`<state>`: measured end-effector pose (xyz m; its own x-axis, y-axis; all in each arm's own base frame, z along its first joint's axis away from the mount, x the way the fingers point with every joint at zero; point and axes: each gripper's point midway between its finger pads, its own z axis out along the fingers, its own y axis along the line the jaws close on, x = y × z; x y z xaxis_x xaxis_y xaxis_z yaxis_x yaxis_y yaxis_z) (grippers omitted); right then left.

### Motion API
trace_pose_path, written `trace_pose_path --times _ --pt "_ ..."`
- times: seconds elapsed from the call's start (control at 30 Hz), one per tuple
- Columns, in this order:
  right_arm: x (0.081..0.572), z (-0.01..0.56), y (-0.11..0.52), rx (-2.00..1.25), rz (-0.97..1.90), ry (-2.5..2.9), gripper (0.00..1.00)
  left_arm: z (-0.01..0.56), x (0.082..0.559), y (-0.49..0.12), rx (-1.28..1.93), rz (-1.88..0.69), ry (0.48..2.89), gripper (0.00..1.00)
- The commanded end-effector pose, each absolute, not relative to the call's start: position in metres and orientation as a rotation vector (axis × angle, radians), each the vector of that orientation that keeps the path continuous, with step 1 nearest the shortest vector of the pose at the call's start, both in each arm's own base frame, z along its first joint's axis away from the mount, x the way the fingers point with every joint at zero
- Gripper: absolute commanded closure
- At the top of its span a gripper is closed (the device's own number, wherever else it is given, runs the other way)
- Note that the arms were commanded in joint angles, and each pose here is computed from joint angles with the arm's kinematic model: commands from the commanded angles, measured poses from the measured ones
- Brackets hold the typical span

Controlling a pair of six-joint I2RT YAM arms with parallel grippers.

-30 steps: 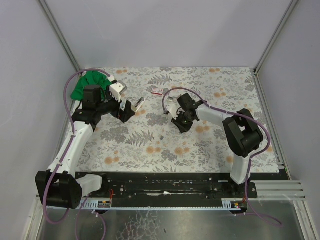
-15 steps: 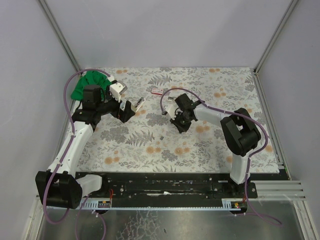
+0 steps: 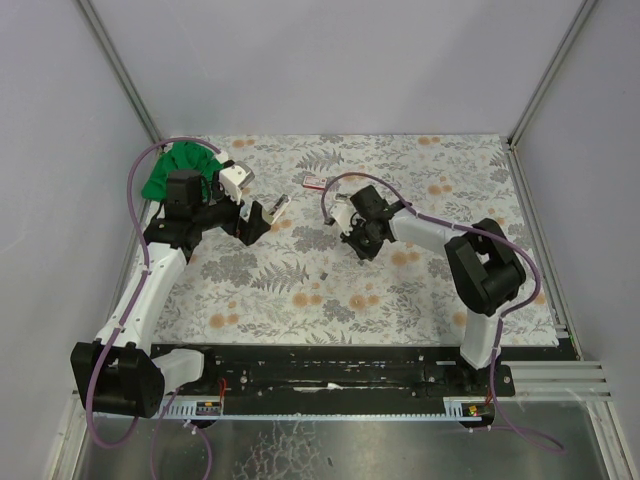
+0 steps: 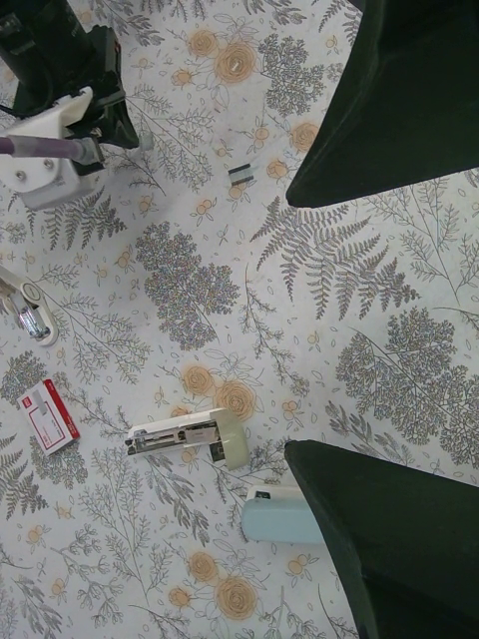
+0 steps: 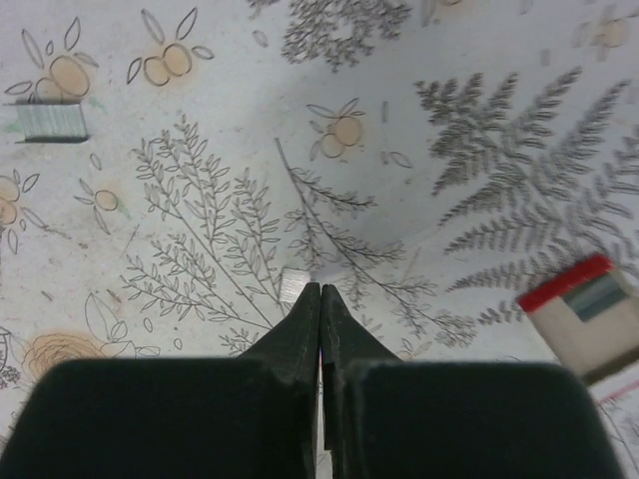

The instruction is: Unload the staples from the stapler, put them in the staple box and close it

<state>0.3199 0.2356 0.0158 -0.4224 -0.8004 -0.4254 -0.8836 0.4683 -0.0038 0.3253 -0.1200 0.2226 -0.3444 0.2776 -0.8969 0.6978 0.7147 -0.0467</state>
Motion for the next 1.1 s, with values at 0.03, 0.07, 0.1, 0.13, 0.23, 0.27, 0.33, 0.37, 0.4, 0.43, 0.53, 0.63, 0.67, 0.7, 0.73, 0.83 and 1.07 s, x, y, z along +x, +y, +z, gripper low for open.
trace_pose_path --times 0.03,0.07,0.1,0.13,0.23,0.27,0.33,0.37,0.4,0.43,0.53,0.63,0.67,0.7,0.73,0.83,1.07 --pt "0.344 0.064 0.243 -1.254 0.233 2.249 1.0 0.227 0.331 -0.121 0.742 -0.537 1.89 0.0" --pt "0.346 0.067 0.242 -1.239 0.224 2.248 1.0 0.228 0.331 -0.121 0.742 -0.536 1.89 0.0" --pt "0.348 0.069 0.242 -1.229 0.219 2.247 1.0 0.227 0.331 -0.121 0.741 -0.536 1.89 0.0" --pt "0.348 0.07 0.242 -1.222 0.215 2.246 1.0 0.228 0.331 -0.12 0.741 -0.535 1.89 0.0" --pt "0.352 0.074 0.239 -1.201 0.192 2.244 0.99 0.228 0.331 -0.12 0.742 -0.534 1.889 0.0" --pt "0.354 0.075 0.236 -1.192 0.167 2.246 0.88 0.228 0.331 -0.121 0.743 -0.536 1.889 0.0" --pt "0.358 0.079 0.23 -1.175 0.111 2.252 0.67 0.227 0.331 -0.12 0.741 -0.535 1.891 0.0" --pt "0.359 0.081 0.227 -1.178 0.092 2.256 0.63 0.228 0.332 -0.12 0.74 -0.534 1.89 0.0" --pt "0.359 0.083 0.225 -1.18 0.074 2.264 0.61 0.227 0.332 -0.12 0.74 -0.534 1.891 0.0" --pt "0.361 0.088 0.222 -1.17 0.05 2.267 0.58 0.227 0.332 -0.12 0.74 -0.535 1.892 0.0" --pt "0.369 0.104 0.217 -1.106 0.004 2.256 0.41 0.226 0.332 -0.12 0.74 -0.532 1.894 0.0" --pt "0.375 0.12 0.214 -1.051 -0.019 2.234 0.0 0.227 0.332 -0.119 0.737 -0.529 1.893 0.0" --pt "0.375 0.124 0.214 -1.037 -0.019 2.228 0.01 0.227 0.332 -0.119 0.737 -0.528 1.891 0.0" --pt "0.376 0.127 0.213 -1.016 -0.024 2.224 0.01 0.226 0.332 -0.119 0.736 -0.528 1.894 0.0" --pt "0.378 0.13 0.212 -0.991 -0.031 2.219 0.01 0.227 0.332 -0.119 0.735 -0.528 1.892 0.0" --pt "0.376 0.131 0.208 -0.966 -0.047 2.243 0.01 0.228 0.332 -0.119 0.736 -0.529 1.891 0.0" --pt "0.355 0.107 0.214 -1.003 0.064 2.4 0.03 0.228 0.332 -0.119 0.733 -0.532 1.892 0.0"
